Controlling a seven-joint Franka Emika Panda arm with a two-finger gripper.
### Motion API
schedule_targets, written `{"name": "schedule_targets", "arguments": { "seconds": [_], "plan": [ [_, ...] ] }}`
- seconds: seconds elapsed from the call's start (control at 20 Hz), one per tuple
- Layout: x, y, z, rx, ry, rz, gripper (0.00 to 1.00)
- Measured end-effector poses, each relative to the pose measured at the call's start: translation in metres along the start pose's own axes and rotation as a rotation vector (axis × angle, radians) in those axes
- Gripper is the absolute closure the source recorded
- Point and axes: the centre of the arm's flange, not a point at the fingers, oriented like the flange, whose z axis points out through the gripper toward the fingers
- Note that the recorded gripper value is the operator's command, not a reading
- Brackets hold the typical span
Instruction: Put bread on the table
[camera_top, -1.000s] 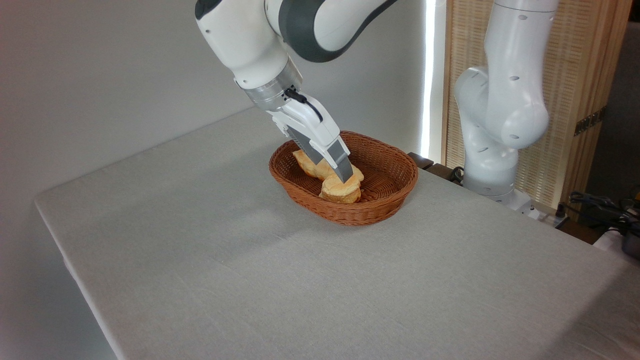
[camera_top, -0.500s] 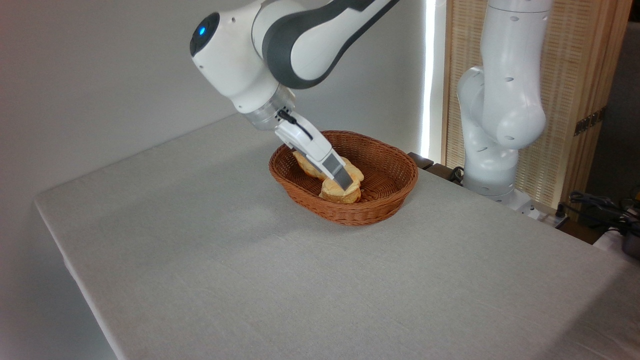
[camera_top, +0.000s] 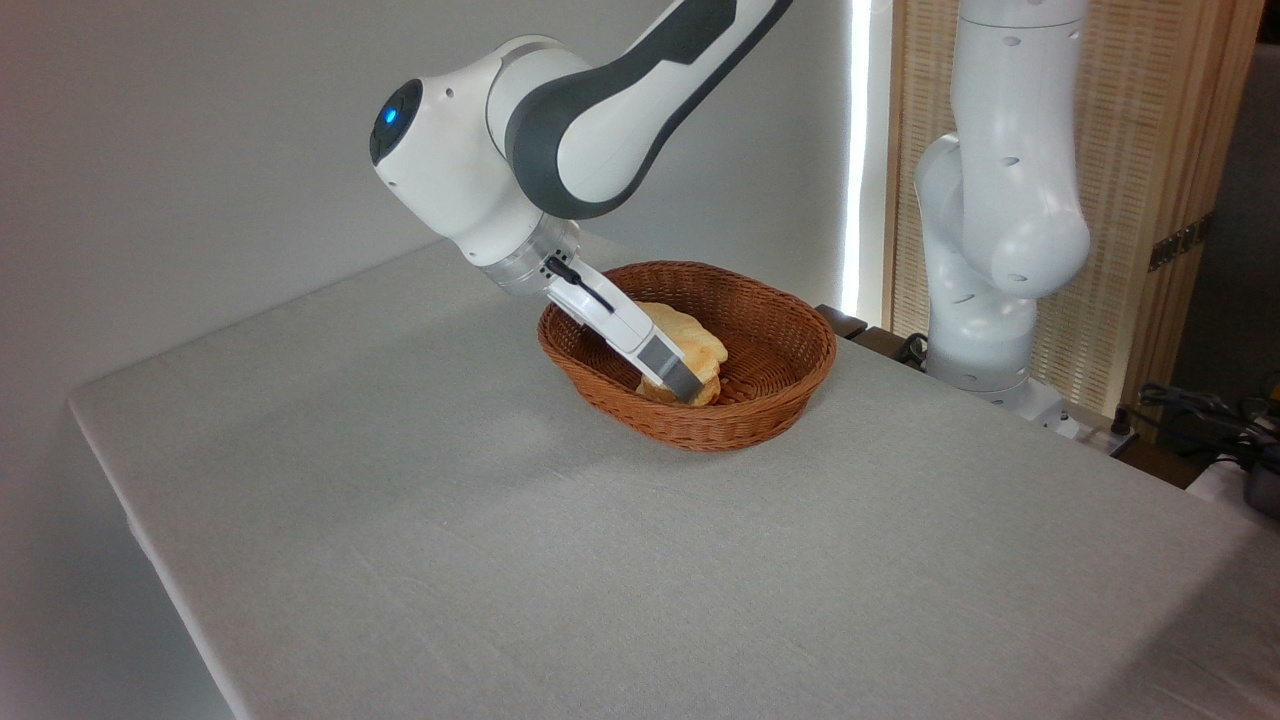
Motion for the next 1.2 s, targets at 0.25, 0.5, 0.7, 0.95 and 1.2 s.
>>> {"name": "schedule_targets", "arguments": {
  "seconds": [0.25,0.5,0.7,0.95,1.2],
  "plan": [
    [0.0026,-0.0021,0.004,-0.004,-0.01,-0.003,0.09],
    [0.003,-0.0024,0.0045,-0.005,-0.011,-0.003,0.6],
    [0.0029,-0.0025,0.0038,-0.004,-0.01,-0.003,0.59],
    [0.003,-0.0024,0.0027,-0.003,-0.008,-0.003,0.58],
    [0.0022,-0.0016,-0.0005,0.001,-0.001,-0.002,0.58]
  ]
}}
